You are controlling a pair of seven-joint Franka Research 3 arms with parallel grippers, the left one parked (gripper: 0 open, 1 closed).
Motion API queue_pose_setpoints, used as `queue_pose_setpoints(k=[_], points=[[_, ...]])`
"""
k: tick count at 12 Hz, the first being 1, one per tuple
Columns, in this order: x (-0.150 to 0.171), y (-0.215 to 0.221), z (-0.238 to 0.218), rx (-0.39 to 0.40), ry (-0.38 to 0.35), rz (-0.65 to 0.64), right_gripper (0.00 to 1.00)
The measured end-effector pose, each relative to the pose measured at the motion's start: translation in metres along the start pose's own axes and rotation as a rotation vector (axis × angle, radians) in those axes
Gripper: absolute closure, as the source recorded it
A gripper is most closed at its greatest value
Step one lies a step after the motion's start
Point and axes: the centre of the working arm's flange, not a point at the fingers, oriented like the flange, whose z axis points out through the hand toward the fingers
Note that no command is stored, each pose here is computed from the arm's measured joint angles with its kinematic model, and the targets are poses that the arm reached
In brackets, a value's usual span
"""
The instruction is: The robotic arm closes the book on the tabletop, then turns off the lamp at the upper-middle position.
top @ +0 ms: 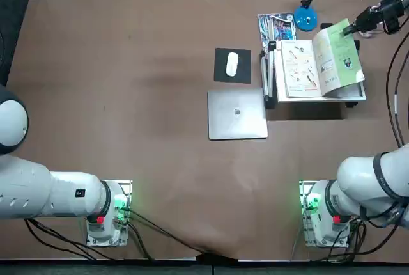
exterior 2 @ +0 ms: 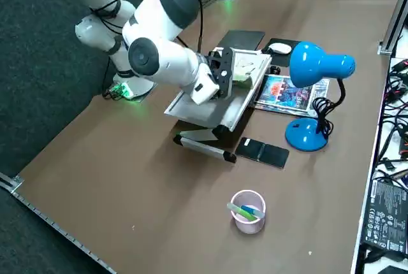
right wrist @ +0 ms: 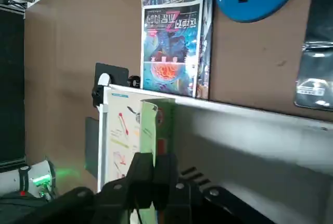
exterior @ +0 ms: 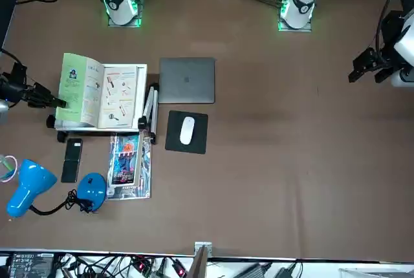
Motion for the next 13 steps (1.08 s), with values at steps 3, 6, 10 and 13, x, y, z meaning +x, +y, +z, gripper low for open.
queue_pose_setpoints(k=[3, 6, 10, 13], points=[[0.010, -0.026, 0.005, -0.010, -0.013, 0.025, 0.98], [0.025, -0.072, 0.014, -0.087, -0.044, 0.075, 0.98], [0.039, -0.122, 0.030, -0.216, -0.082, 0.102, 0.98], [0.046, -0.143, 0.044, -0.307, -0.107, 0.102, 0.98]])
